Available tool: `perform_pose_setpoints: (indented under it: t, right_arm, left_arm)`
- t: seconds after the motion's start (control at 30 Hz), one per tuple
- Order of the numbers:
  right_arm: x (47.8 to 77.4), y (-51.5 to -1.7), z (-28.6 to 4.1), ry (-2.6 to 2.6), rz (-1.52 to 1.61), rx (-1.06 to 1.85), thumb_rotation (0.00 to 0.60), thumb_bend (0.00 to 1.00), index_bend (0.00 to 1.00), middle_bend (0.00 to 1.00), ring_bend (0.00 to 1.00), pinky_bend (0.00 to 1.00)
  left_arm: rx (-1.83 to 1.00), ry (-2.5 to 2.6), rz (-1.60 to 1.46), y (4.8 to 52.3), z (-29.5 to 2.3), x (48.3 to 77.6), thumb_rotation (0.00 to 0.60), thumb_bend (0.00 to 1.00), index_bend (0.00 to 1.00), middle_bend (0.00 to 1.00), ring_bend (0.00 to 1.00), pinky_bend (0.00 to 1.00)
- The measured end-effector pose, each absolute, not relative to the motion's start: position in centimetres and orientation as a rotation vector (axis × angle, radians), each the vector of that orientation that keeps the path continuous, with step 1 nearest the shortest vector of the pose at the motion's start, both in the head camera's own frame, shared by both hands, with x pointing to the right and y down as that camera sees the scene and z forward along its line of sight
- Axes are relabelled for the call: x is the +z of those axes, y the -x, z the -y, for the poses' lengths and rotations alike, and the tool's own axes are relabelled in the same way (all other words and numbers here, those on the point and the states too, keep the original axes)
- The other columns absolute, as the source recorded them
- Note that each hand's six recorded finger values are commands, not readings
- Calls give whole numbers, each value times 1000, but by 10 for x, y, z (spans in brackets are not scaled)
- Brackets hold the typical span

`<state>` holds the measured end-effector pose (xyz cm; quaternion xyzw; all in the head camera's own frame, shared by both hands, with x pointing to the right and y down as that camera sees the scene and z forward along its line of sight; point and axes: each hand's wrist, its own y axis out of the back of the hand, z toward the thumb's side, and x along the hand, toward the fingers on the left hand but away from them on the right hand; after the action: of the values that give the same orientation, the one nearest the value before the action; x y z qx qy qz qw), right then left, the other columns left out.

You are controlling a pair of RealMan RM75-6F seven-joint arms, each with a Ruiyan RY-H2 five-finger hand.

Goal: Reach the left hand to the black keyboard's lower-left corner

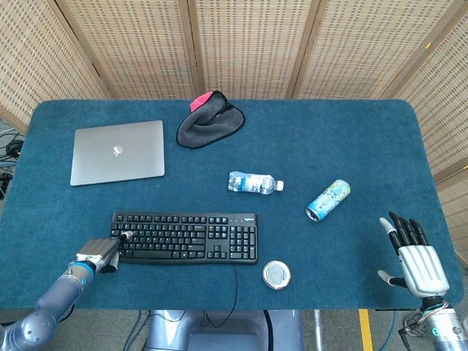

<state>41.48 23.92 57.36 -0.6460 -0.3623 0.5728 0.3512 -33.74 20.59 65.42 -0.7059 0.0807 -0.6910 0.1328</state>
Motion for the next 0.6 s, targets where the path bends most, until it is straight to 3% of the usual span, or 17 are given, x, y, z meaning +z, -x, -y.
perform_pose_setpoints:
  t: [0.6]
  right_arm:
    - [572,-415,-239,1671,944,1474,600,19,0,0,0,0]
  left_arm:
    - [-2019,2051,-207,334,-207,661,600,884,0,668,638,391]
